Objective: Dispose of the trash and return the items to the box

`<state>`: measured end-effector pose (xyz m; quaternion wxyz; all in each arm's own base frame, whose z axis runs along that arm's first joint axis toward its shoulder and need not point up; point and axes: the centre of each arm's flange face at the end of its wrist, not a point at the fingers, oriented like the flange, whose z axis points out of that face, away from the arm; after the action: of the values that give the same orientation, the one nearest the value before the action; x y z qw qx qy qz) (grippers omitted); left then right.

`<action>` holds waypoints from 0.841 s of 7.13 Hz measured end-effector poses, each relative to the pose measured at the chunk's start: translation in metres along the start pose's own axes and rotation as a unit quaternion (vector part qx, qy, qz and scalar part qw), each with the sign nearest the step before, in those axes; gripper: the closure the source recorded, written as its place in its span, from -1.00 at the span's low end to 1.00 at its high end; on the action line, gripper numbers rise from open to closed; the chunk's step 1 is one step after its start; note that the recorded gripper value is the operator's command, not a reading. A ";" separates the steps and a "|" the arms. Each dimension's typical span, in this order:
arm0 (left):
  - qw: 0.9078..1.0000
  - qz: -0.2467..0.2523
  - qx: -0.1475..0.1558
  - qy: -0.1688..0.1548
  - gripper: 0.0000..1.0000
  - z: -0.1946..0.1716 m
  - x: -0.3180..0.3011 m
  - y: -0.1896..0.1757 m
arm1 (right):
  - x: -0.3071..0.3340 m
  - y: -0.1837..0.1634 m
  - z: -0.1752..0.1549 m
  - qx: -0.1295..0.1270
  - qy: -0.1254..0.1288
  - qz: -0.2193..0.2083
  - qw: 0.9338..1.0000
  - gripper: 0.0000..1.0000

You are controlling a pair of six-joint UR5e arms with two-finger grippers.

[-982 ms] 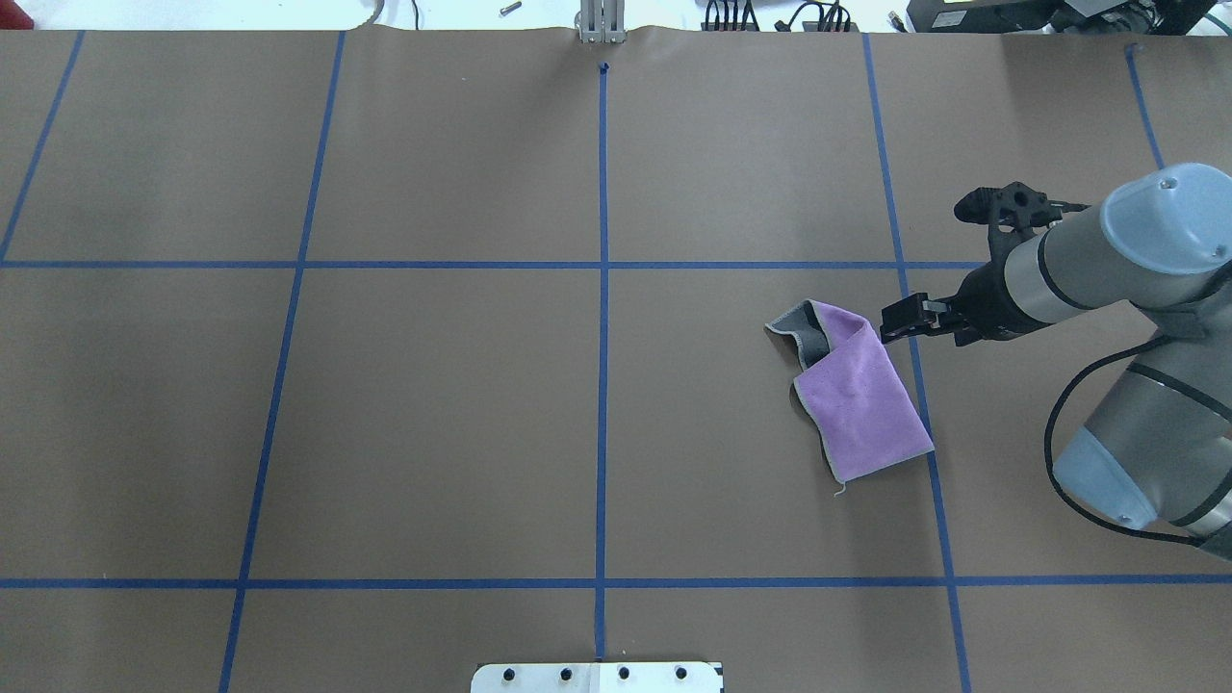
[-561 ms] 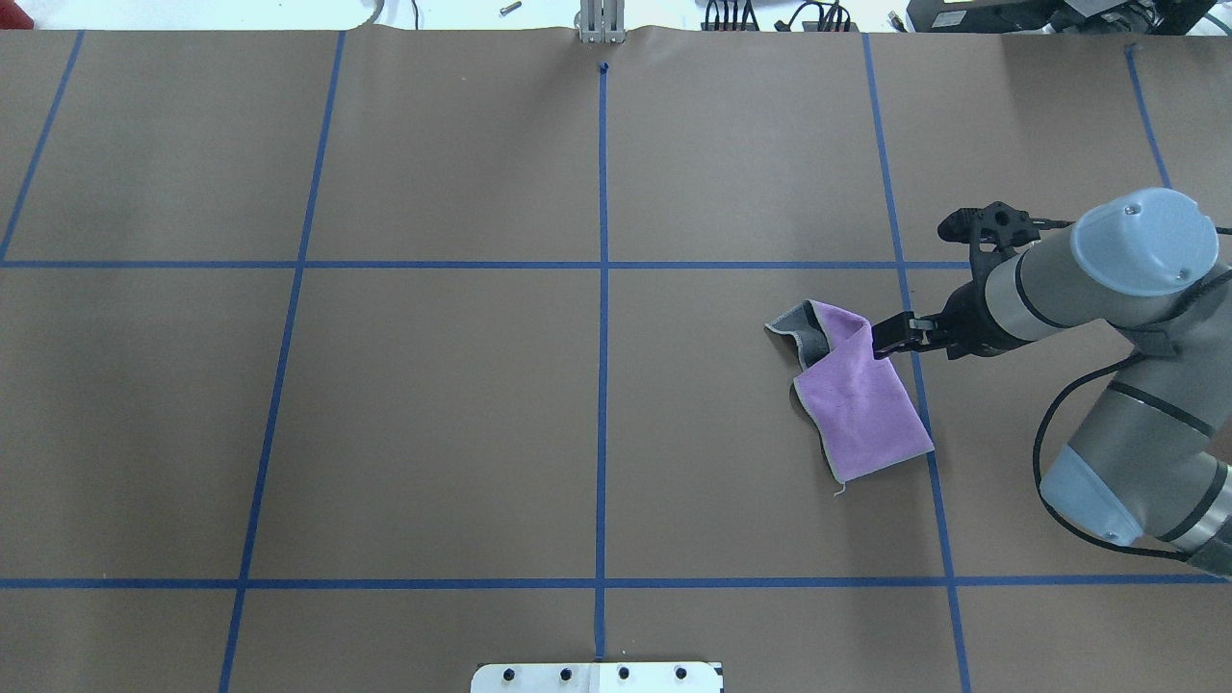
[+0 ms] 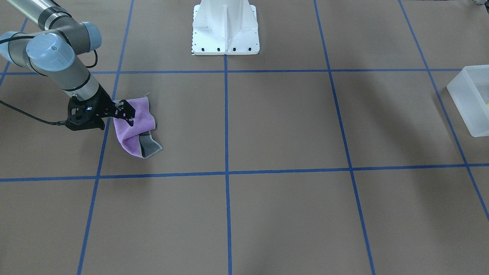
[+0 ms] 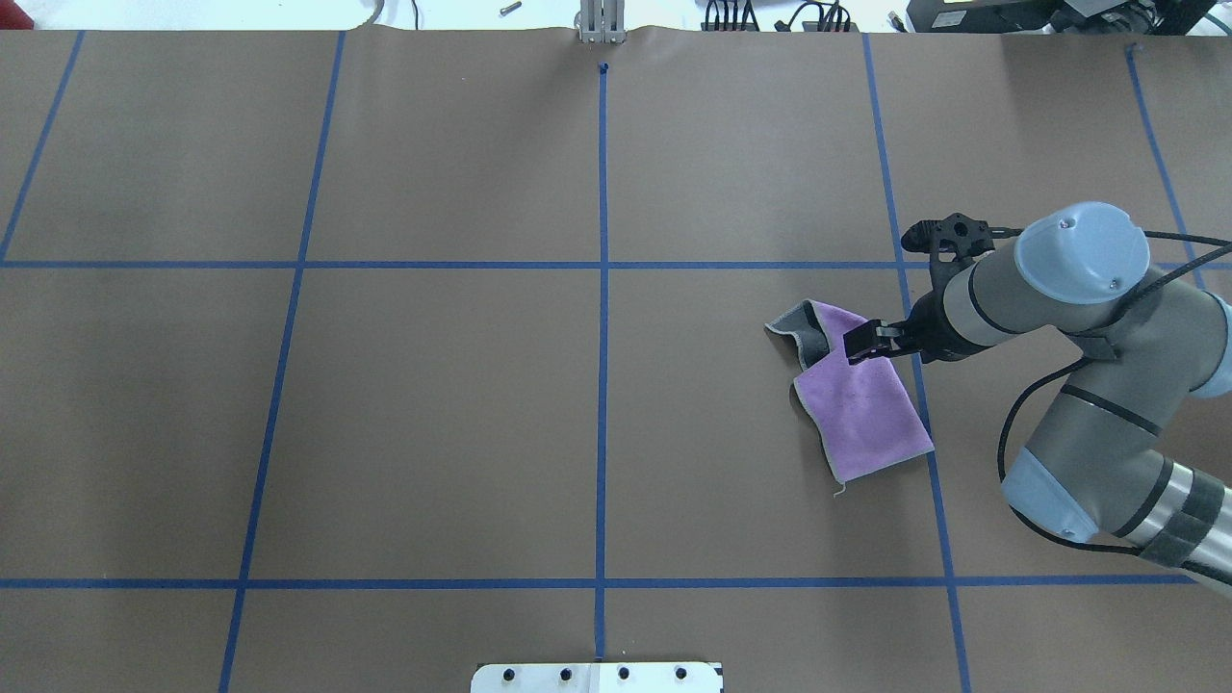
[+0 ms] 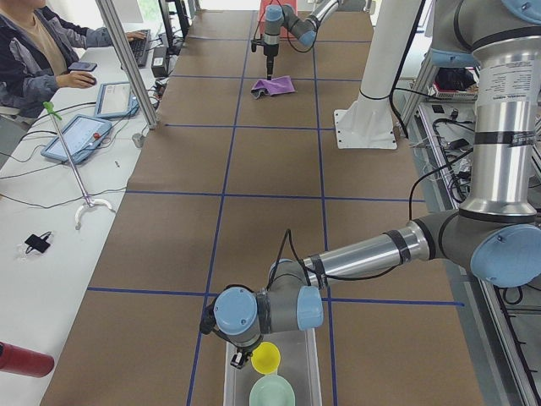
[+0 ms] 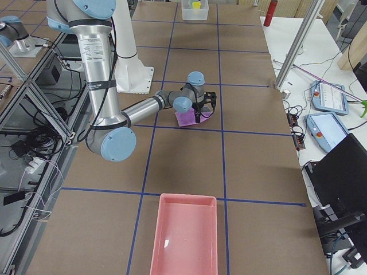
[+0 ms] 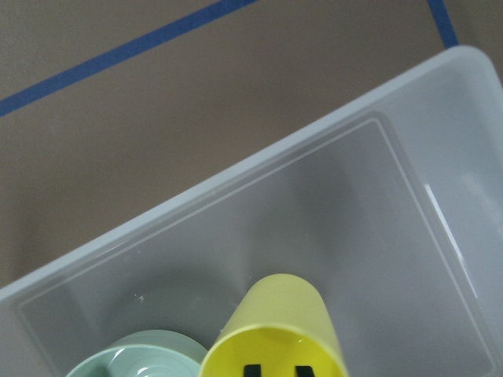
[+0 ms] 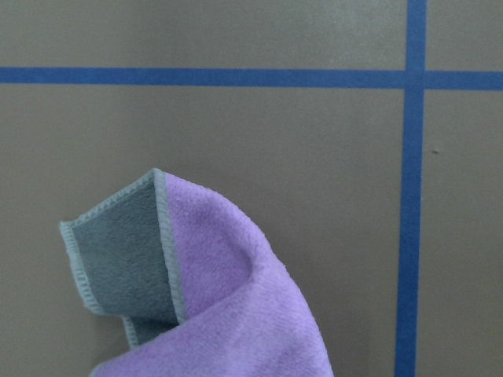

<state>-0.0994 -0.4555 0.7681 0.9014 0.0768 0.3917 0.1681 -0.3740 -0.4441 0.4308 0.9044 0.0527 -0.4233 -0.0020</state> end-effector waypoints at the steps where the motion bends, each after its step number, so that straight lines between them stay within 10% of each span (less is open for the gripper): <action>1: 0.999 -0.021 0.023 0.009 -0.75 -0.019 0.023 -0.027 | 0.000 -0.001 0.004 -0.001 0.002 0.000 1.000 -0.96; 4: 0.996 -0.079 0.046 0.025 -0.75 -0.044 0.106 -0.127 | 0.003 -0.002 0.013 -0.005 0.006 0.002 1.000 -0.28; 6: 0.994 -0.088 0.054 0.028 -0.75 -0.053 0.131 -0.152 | 0.003 -0.003 0.017 -0.007 0.007 0.003 1.000 0.92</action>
<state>-0.0176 -0.5487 0.6016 0.8957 0.0855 0.4309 0.0687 -0.3851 -0.4485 0.4431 0.9079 0.0451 -0.4168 -0.0015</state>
